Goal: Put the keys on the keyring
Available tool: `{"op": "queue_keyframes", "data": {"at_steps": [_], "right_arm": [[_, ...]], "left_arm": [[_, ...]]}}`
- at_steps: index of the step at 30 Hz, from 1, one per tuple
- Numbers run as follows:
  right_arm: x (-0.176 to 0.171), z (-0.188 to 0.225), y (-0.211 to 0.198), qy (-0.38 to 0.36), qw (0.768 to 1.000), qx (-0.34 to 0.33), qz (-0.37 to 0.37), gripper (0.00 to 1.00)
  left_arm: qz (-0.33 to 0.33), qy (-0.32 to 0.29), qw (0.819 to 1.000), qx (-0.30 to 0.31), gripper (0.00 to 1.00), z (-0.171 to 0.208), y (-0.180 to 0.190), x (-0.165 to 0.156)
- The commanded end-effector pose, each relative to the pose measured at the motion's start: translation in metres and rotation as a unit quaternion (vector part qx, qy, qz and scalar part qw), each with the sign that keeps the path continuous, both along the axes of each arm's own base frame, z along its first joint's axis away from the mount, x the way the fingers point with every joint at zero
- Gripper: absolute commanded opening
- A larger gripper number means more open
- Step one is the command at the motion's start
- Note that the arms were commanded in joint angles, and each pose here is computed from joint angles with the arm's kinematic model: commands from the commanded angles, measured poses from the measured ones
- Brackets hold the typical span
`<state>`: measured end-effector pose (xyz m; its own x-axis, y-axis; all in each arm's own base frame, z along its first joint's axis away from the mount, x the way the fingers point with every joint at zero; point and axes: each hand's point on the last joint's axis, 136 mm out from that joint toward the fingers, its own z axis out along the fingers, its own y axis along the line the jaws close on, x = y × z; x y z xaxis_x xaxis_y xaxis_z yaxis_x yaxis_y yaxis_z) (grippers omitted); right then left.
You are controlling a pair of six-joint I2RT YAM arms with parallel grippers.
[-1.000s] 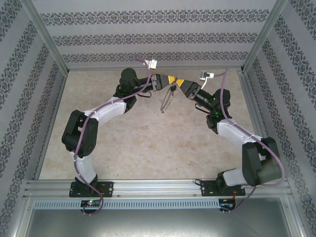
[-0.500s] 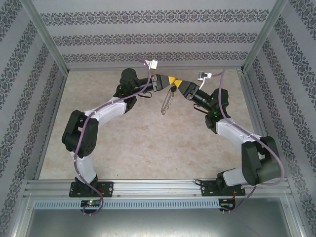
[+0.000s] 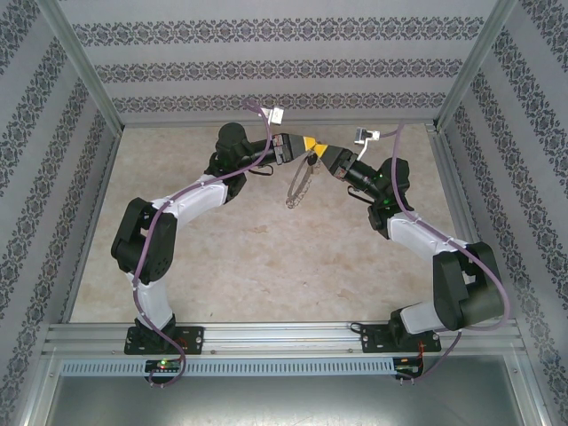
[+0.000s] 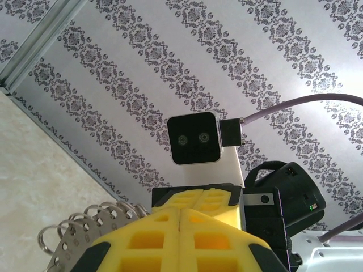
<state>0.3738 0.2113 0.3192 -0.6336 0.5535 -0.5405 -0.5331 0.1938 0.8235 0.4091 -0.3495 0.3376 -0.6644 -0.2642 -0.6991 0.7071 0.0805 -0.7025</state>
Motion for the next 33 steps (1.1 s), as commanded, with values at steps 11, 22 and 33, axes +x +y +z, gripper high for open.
{"op": "queue_keyframes", "data": {"at_steps": [11, 22, 33], "right_arm": [[-0.01, -0.004, 0.005, -0.047, 0.983, -0.088, 0.152, 0.0], [0.003, -0.012, 0.022, -0.044, 0.962, -0.098, 0.252, 0.0], [0.01, -0.01, 0.034, -0.033, 0.958, -0.129, 0.253, 0.0]], "left_arm": [[0.035, -0.072, 0.992, 0.1, 0.46, 0.026, 0.047, -0.001], [-0.028, -0.047, 0.981, 0.184, 0.49, 0.0, 0.055, -0.015], [-0.047, -0.032, 0.977, 0.205, 0.43, -0.011, 0.059, -0.014]]}}
